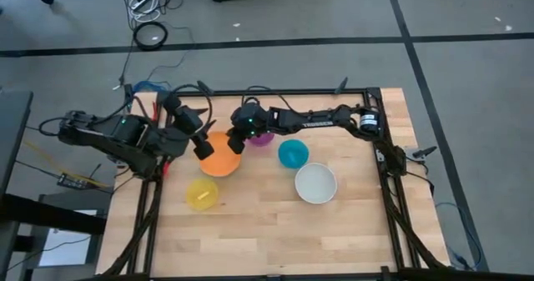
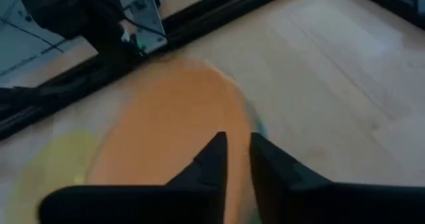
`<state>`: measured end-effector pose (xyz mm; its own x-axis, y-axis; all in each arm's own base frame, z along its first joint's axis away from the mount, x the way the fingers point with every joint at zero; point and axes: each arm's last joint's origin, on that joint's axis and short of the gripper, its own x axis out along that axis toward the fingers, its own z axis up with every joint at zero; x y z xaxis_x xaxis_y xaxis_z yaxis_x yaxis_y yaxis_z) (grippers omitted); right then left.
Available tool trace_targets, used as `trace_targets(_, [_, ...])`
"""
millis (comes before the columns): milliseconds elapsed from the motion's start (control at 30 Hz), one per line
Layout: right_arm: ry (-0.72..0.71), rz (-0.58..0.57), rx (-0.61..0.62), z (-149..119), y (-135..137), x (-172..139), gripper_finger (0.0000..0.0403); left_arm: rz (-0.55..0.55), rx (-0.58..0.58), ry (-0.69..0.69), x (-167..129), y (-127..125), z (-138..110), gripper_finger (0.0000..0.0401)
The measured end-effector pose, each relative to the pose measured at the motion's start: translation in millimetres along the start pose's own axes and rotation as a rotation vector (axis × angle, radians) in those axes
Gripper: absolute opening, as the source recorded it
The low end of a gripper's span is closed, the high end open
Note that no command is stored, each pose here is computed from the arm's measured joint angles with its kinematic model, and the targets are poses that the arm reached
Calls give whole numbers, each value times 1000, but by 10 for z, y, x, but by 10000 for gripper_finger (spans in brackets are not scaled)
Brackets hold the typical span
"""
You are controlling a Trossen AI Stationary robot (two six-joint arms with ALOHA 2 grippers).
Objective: Nest bowls inside each other
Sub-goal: Stack the orange bowl on top of the green bowl, then stack the gray bowl on top of the orange bowl
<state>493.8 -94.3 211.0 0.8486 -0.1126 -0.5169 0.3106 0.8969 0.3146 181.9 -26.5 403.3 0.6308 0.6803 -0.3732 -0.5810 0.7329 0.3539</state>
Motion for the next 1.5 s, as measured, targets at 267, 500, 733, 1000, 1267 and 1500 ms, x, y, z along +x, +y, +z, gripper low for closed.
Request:
trace_targets(267, [78, -53, -24, 59, 56, -230, 145, -3, 24, 22, -1, 6, -29, 184])
trace_targets(500, [330, -439, -222, 23, 282, -1019, 150, -13, 25, 138, -26, 59, -185, 184])
trace_targets(733, [608, -653, -169, -249, 426, -1713, 150, -48, -26, 217, -115, 45, -303, 184])
trace_targets(1000, [858, -700, 13, -957, 360, -2101, 150, -131, -47, 186, -260, -53, -327, 184])
trace_targets(1267, [880, -573, 214, -1476, 277, -2265, 150, -175, -48, 165, -341, -103, -341, 184])
trace_targets(1500, [791, -514, 290, -1618, 222, -2272, 148, -157, -52, 151, -340, -99, -337, 184])
